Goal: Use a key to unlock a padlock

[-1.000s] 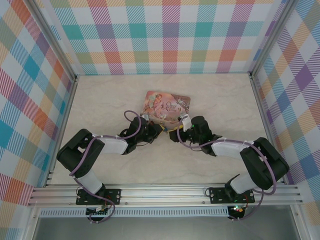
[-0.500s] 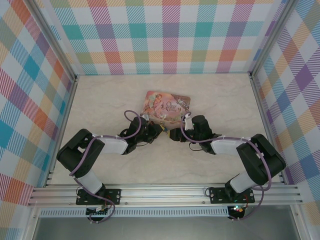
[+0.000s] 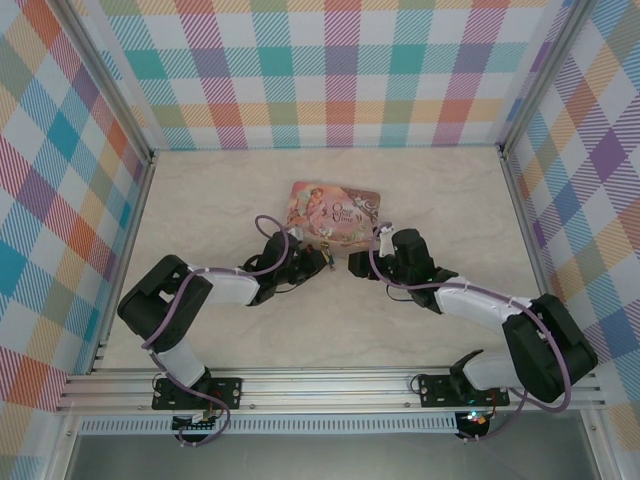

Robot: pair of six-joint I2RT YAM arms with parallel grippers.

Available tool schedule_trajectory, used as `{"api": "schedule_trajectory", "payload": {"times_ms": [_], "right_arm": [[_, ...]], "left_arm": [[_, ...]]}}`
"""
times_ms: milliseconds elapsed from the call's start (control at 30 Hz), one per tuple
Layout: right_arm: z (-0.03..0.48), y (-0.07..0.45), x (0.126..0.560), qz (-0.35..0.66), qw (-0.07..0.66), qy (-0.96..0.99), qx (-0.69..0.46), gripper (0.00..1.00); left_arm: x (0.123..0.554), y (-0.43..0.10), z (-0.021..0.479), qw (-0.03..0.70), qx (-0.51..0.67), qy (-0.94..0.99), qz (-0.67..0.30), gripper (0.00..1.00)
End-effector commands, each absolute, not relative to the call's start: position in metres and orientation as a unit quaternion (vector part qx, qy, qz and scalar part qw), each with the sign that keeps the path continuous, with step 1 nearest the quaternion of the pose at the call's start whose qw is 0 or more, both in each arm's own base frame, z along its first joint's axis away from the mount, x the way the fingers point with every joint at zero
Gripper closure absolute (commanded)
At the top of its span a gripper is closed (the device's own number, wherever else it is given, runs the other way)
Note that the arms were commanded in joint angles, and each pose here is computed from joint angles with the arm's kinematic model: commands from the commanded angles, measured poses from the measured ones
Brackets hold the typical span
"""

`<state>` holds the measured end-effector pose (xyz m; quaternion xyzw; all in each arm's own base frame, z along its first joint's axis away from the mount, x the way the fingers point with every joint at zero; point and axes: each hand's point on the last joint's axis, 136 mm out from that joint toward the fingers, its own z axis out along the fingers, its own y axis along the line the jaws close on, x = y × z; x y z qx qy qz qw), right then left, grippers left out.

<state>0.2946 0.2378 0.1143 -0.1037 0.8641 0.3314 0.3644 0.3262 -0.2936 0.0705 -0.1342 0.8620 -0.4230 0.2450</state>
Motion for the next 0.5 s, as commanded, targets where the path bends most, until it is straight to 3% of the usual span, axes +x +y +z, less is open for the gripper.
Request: {"api": "schedule_trajectory", "payload": {"times_ms": [0, 200, 267, 467], "right_arm": [[0.113, 0.226, 0.298, 0.296, 0.376, 0.872, -0.105, 0.44], [0.114, 0.223, 0.298, 0.293, 0.374, 0.874, -0.1, 0.43], [0.114, 0.222, 0.299, 0.292, 0.373, 0.875, -0.1, 0.43], [0.114, 0.221, 0.297, 0.294, 0.372, 0.875, -0.1, 0.43]], "left_arm": [[0.332, -0.29, 0.058, 0.266, -0.111, 0.879, -0.38, 1.0], [0.338, -0.292, 0.058, 0.287, -0.084, 0.88, -0.369, 0.99], [0.34, -0.296, 0.061, 0.294, -0.076, 0.874, -0.379, 0.85], [0.35, -0.313, 0.067, 0.306, -0.05, 0.859, -0.408, 0.71]]}}
